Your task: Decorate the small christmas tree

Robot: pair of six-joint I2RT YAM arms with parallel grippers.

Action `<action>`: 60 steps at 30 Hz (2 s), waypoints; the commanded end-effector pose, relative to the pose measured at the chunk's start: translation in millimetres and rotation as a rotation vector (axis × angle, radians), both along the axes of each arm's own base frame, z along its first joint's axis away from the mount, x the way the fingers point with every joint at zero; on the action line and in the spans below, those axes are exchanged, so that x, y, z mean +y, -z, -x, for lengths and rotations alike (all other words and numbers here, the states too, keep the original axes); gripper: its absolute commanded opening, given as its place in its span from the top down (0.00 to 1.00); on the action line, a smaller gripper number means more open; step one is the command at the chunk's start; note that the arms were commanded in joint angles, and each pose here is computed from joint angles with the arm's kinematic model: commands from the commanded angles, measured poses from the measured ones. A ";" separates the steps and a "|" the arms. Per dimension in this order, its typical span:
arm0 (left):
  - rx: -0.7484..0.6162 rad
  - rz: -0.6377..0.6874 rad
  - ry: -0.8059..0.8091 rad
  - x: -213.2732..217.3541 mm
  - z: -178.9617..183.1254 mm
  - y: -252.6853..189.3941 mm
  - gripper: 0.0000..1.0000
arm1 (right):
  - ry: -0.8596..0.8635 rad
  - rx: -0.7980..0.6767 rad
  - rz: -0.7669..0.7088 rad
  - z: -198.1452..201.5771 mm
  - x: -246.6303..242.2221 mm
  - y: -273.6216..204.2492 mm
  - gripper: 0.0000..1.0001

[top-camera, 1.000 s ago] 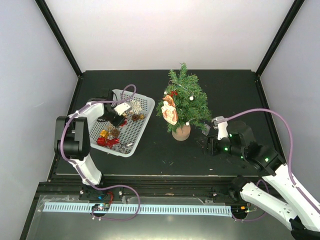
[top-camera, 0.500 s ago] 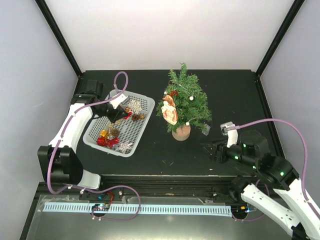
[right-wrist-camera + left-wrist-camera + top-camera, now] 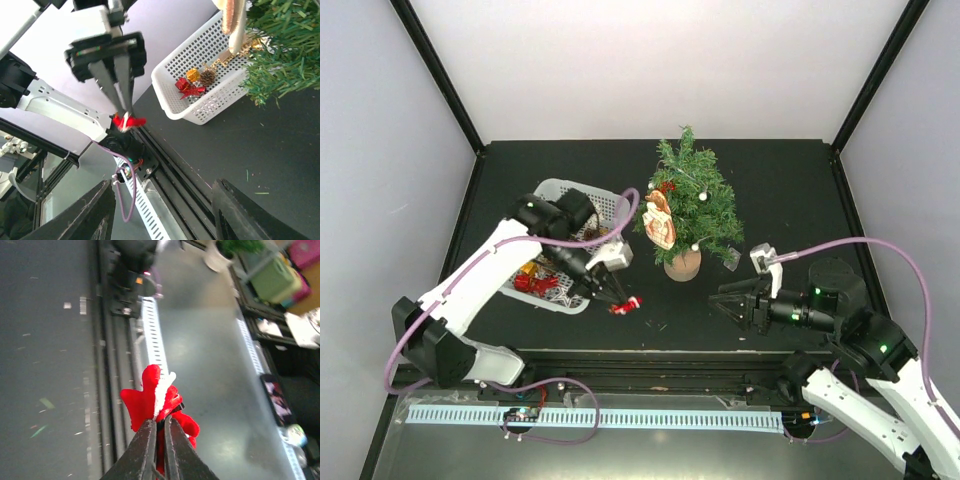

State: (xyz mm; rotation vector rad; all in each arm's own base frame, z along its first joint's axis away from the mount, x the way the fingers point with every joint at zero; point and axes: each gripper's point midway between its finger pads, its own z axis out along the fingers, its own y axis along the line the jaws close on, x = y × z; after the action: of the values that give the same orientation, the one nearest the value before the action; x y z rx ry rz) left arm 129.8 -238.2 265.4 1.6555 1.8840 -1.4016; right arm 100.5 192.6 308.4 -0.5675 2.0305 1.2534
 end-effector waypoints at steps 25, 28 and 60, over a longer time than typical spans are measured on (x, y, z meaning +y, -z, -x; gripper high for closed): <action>-0.030 -0.023 0.185 -17.8 58.1 -17.7 0.95 | -0.147 0.080 -0.042 20.1 109.5 9.5 0.49; -0.035 -0.027 0.180 -17.0 57.8 -15.8 0.95 | -0.170 0.091 -0.069 24.0 112.6 6.6 0.49; -0.050 -0.028 0.175 -15.6 58.5 -14.9 0.95 | -0.244 0.151 -0.059 36.6 140.1 23.4 0.78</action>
State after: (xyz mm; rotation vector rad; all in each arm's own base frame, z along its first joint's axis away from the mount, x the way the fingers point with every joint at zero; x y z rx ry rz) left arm 73.6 -251.7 271.9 1.8949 1.8342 -1.3815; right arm 67.7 328.6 271.1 -0.7158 2.1325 1.4887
